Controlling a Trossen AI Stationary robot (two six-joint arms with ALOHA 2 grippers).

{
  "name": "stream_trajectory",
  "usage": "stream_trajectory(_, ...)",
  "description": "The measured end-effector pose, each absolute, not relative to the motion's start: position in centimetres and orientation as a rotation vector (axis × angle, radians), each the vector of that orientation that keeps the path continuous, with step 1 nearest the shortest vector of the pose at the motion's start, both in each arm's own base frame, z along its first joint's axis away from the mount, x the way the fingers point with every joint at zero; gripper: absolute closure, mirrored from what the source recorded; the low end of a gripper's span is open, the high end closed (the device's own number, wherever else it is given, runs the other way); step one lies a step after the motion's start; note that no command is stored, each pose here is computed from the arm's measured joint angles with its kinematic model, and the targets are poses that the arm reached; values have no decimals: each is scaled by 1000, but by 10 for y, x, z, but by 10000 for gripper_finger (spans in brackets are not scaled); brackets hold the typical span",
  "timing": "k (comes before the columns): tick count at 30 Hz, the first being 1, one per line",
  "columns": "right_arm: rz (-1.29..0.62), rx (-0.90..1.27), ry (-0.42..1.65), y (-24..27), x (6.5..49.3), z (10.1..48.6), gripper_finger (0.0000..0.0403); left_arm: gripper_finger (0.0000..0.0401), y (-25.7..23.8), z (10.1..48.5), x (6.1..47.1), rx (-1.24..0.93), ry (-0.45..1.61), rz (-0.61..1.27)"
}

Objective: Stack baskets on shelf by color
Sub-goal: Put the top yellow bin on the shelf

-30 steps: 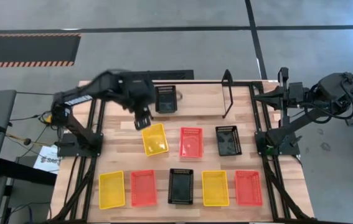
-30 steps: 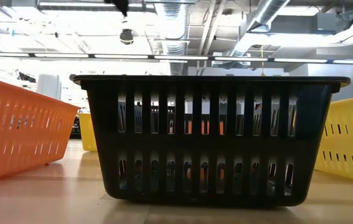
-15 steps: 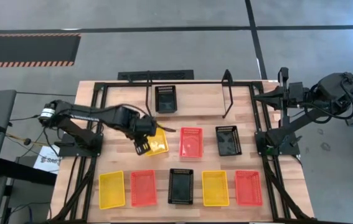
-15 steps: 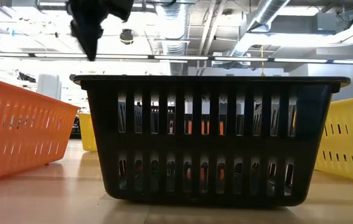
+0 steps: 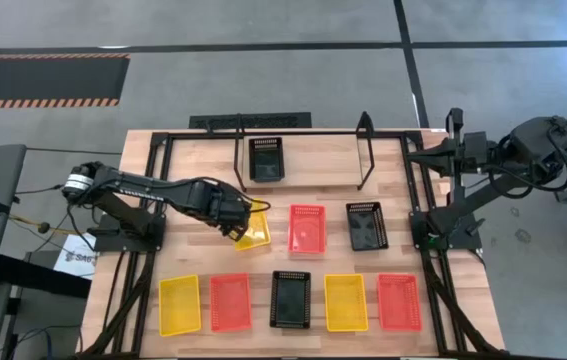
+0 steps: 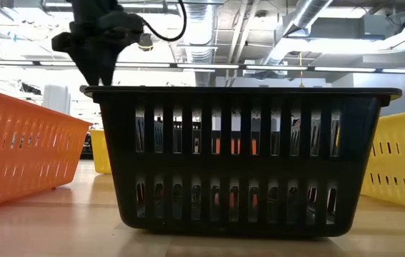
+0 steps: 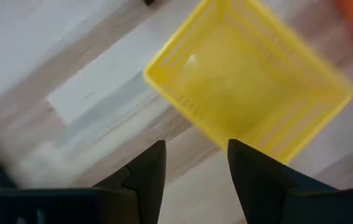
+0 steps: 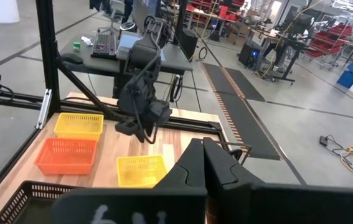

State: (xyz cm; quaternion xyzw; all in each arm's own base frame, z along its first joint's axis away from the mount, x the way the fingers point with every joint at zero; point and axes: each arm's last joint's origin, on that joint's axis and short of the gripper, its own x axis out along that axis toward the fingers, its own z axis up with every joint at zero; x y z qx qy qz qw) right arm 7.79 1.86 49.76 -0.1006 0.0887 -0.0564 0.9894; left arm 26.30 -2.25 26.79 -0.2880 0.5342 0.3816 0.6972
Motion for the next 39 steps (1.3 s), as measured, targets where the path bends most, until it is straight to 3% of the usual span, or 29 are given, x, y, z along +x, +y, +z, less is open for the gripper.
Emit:
stream_trajectory(9, -113, -209, 192, 21, 83, 497, 401, 241, -23, 265, 267, -894, 1046, 1008)
stream_trajectory(18, -111, -221, 213, 25, 91, 495, 401, 241, -33, 218, 265, -1050, 1050, 963)
stream_trajectory(39, -101, -281, 245, 28, 98, 492, 401, 241, -18, 200, 263, -1088, 951, 1087)
